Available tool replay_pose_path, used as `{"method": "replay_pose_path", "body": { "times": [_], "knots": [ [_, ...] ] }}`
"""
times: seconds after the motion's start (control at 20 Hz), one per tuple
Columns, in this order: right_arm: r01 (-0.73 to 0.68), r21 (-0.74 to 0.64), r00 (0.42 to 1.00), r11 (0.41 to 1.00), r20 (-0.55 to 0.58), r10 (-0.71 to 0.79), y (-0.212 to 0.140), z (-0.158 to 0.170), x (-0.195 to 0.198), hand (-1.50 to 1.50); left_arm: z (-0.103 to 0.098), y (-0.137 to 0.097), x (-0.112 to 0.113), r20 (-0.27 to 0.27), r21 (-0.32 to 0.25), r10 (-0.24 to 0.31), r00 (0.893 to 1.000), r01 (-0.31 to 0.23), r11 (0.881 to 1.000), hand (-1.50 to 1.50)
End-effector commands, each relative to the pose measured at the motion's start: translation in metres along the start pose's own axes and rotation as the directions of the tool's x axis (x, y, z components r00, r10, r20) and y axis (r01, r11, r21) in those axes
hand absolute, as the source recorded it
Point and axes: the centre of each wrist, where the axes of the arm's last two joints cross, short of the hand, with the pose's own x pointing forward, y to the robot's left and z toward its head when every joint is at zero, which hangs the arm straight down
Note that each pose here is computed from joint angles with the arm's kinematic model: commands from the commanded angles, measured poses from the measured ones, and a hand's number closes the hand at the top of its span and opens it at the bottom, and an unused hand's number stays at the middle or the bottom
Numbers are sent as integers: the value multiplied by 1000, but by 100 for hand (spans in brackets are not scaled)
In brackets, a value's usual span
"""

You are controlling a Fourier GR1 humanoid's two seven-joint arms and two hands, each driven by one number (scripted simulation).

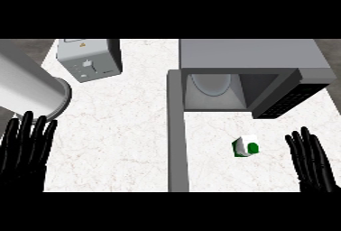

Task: Pick up the milk, place it into the microwave and close the microwave

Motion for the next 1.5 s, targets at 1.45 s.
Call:
{"method": "replay_pose_path", "body": {
  "times": [1.45],
  "knots": [
    [-88,-177,986,980,-158,60,-35,29,-208,-150,67,16,-13,-8,6,4,1000,-4,1000,-150]
  ]
}}
